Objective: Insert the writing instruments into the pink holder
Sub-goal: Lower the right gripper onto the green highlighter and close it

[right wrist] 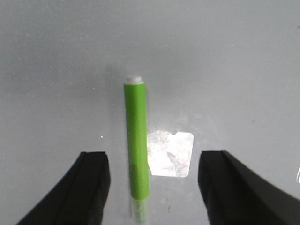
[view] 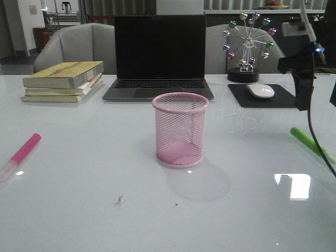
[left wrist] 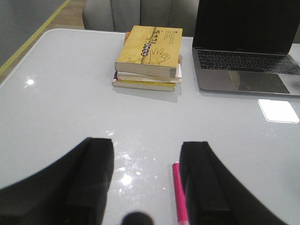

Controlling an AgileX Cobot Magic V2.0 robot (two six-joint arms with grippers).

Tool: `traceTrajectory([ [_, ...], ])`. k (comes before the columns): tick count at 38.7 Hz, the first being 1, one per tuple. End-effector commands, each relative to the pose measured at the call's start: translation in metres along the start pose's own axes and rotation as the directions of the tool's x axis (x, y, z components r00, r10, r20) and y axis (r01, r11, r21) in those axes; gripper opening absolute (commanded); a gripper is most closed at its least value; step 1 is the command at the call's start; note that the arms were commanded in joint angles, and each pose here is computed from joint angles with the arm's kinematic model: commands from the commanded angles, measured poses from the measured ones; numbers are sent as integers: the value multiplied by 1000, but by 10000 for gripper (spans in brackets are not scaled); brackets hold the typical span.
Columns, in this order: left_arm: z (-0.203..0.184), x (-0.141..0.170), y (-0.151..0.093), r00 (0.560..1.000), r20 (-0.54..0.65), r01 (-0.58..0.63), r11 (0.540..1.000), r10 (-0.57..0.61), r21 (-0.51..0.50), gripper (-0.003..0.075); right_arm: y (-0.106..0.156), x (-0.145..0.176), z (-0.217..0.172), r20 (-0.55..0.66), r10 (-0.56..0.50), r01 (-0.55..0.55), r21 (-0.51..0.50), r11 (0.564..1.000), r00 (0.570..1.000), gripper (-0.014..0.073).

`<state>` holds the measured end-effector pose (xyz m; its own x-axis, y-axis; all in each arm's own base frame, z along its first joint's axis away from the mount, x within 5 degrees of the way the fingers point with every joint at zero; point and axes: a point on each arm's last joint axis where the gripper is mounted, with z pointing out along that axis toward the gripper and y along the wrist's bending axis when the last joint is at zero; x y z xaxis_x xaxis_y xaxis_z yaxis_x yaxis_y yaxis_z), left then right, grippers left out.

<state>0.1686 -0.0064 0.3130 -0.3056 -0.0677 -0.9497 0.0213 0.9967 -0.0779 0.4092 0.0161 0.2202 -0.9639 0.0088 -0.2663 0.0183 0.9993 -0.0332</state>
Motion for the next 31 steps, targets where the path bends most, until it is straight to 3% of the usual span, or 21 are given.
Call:
traceTrajectory([
  [1,-4,-19,-2,993,115,16,1000,-18,11,404,-1,-9,-17,73,-11,11,-2,1000,997,517],
  [15,-4,-19,-2,993,115,16,1000,-18,11,404,3,-9,12,14,0,1,-19,1000,1000,517],
  [31,-4,-19,-2,993,115,16,1000,-18,11,404,3,-12,17,42,0,1,-22,1000,999,517],
])
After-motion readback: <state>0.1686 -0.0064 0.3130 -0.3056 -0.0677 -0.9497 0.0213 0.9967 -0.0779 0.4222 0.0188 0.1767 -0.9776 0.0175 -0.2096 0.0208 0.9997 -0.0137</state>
